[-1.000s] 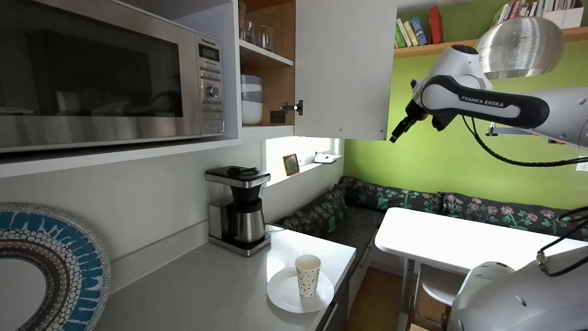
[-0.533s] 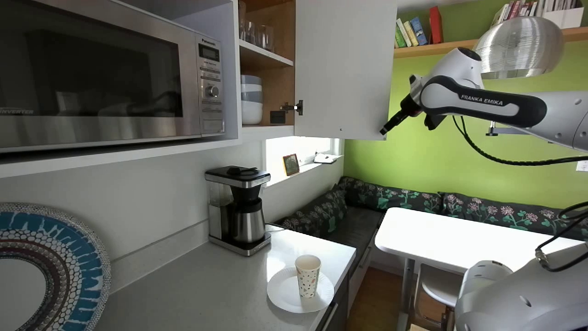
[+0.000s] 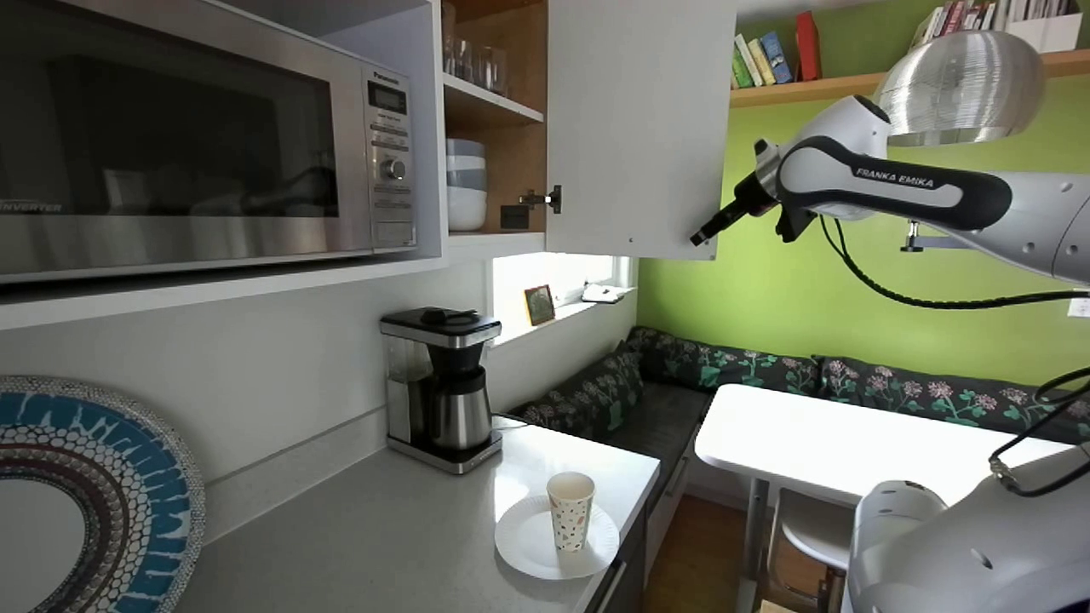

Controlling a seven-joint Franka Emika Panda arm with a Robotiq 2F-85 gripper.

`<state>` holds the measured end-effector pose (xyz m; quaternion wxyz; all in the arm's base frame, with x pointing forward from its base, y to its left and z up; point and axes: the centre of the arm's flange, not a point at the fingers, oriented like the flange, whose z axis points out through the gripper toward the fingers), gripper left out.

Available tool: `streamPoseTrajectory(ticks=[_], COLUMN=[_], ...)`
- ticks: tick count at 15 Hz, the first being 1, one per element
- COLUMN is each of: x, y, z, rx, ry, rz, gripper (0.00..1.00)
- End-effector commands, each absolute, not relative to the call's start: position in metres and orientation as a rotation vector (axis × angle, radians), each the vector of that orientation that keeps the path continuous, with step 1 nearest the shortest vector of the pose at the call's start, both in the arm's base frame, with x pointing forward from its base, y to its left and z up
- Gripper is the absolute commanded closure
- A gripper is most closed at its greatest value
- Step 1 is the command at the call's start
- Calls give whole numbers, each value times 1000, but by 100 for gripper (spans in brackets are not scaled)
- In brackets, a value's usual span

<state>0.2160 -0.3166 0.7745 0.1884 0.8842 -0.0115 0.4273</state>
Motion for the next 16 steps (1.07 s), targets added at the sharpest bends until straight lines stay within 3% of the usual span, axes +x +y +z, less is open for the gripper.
streamPoseTrajectory(ticks=[1,16], x=[228,236], y=[-316,-227], z=[771,801], rx=[2533,2839], ry=[37,128], rz=[1274,1433], gripper=[0,0])
